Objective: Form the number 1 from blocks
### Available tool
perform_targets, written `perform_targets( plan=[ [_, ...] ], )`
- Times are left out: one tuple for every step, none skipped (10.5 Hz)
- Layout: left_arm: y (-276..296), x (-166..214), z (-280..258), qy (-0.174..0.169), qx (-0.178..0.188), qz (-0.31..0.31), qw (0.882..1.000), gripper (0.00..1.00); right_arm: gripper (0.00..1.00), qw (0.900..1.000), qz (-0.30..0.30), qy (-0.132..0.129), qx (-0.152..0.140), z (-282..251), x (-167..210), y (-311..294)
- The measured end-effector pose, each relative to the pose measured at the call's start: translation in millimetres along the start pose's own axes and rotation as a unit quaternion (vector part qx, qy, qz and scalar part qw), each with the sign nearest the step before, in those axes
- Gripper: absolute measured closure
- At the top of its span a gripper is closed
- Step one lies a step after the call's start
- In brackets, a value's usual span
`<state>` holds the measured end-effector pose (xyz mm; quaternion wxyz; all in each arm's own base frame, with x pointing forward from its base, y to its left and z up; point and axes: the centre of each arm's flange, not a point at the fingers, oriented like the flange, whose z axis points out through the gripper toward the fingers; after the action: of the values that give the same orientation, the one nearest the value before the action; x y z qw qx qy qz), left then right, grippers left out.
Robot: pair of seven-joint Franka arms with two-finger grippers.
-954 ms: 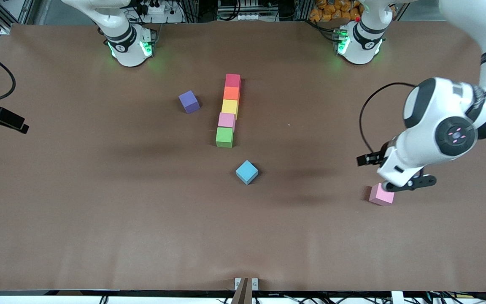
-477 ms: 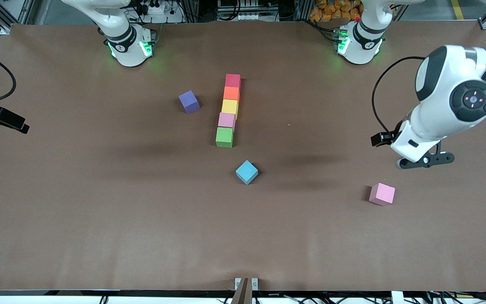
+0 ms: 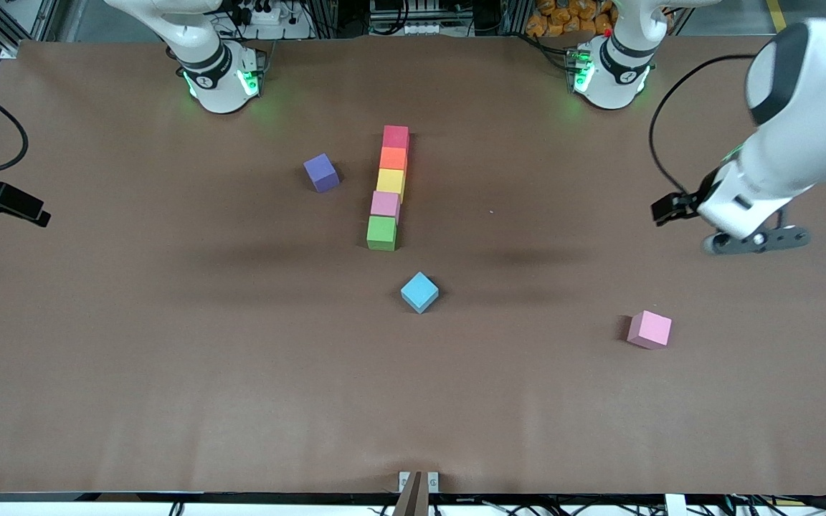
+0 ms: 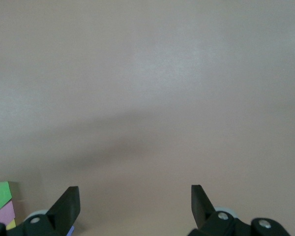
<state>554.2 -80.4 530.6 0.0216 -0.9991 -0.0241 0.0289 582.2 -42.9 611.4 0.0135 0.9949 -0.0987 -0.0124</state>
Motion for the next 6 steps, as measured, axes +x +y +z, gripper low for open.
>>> perform_targets(
  plan=[
    [-4, -4, -15, 0.015, -0.002, 0.002, 1.0, 0.0, 0.0, 1.0, 0.0, 0.0, 0.0, 0, 0, 0],
    [-5, -5, -33, 0.033, -0.005, 0.002, 0.999, 0.0, 0.0, 1.0, 0.0, 0.0, 0.0, 0, 0, 0],
    [-5, -4, -51, 0.052, -0.008, 0.002, 0.999, 0.0, 0.0, 1.0, 0.0, 0.0, 0.0, 0, 0, 0],
    [-6, -3, -67, 0.065, -0.011, 0.002, 0.998, 0.0, 0.0, 1.0, 0.0, 0.0, 0.0, 0, 0, 0],
    [-8, -4, -80, 0.07, -0.012, 0.005, 0.997, 0.0, 0.0, 1.0, 0.0, 0.0, 0.0, 0, 0, 0],
    [-9, -6, -91, 0.071, -0.011, 0.011, 0.997, 0.0, 0.0, 1.0, 0.0, 0.0, 0.0, 0, 0, 0]
  ],
)
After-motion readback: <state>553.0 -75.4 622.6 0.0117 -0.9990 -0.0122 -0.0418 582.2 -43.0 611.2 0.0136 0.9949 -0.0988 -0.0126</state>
